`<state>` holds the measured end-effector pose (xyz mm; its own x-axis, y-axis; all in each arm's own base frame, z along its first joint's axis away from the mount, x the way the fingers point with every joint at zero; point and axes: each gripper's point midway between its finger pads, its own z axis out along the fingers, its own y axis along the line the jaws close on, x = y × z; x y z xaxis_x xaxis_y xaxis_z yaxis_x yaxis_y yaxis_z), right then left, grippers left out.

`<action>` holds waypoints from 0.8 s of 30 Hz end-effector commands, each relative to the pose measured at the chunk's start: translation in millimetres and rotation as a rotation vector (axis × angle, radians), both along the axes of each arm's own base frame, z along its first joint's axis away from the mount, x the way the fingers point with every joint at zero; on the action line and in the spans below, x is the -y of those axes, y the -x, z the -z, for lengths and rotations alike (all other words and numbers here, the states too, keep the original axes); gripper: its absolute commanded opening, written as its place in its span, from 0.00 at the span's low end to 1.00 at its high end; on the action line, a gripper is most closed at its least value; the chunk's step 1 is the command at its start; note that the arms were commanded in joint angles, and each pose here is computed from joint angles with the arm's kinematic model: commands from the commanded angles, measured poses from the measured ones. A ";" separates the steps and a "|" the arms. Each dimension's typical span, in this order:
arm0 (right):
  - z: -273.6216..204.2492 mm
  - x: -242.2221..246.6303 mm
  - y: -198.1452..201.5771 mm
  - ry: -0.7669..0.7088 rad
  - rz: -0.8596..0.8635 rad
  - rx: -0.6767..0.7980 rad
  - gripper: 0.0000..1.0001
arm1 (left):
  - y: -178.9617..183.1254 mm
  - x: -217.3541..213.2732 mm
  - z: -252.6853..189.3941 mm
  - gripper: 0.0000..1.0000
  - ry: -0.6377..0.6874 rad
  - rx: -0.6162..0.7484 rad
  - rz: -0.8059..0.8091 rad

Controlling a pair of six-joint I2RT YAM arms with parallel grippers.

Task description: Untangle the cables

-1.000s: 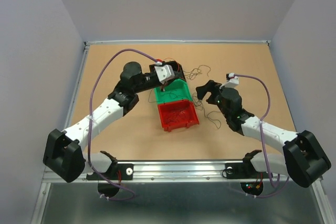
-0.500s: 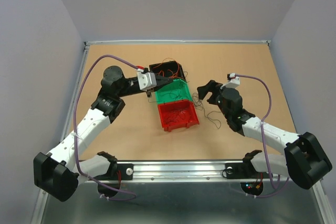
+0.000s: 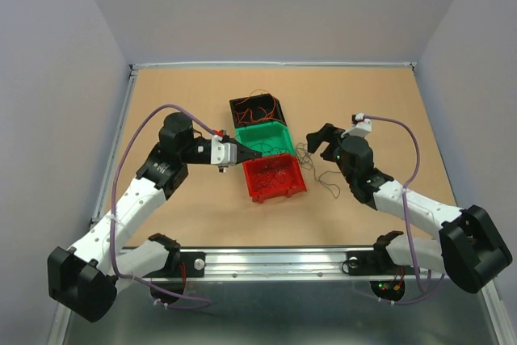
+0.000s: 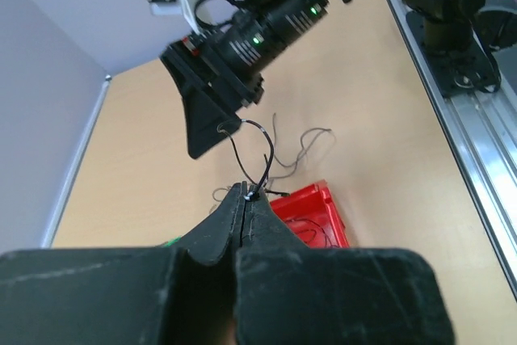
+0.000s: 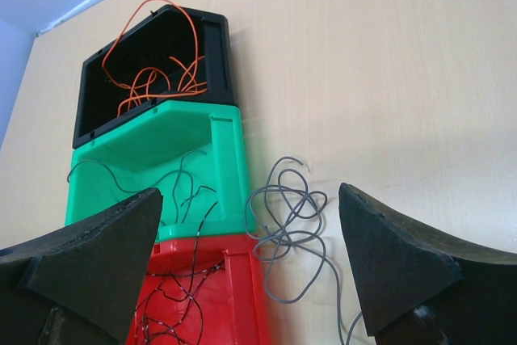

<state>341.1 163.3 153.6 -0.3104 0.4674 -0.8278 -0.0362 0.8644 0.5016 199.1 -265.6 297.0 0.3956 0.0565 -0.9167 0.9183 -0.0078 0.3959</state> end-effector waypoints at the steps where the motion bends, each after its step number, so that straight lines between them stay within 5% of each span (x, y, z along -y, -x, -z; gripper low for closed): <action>1: -14.2 9.9 -2.4 -0.020 0.051 0.043 0.95 | 21.3 -7.6 34.7 0.00 -0.071 0.013 0.069; 8: -16.8 11.8 -2.3 -0.022 0.059 0.049 0.95 | 4.7 0.3 86.6 0.00 -0.178 -0.012 0.031; 15: -19.4 13.0 -0.7 -0.027 0.061 0.056 0.94 | -33.7 17.1 205.8 0.00 -0.646 -0.163 -0.217; 19: -19.7 12.3 0.0 -0.025 0.054 0.054 0.94 | -49.4 16.1 235.0 0.00 -0.805 -0.286 -0.268; 22: -18.0 10.5 -5.9 0.014 0.056 0.018 0.94 | -68.4 12.5 233.5 0.01 -0.793 -0.249 -0.376; 23: -0.1 8.4 -10.6 0.053 0.059 -0.045 0.94 | -69.1 10.4 232.8 0.25 -0.781 -0.241 -0.394; 24: 9.7 6.0 -14.1 0.077 0.057 -0.087 0.95 | -70.9 10.4 227.4 0.25 -0.760 -0.224 -0.407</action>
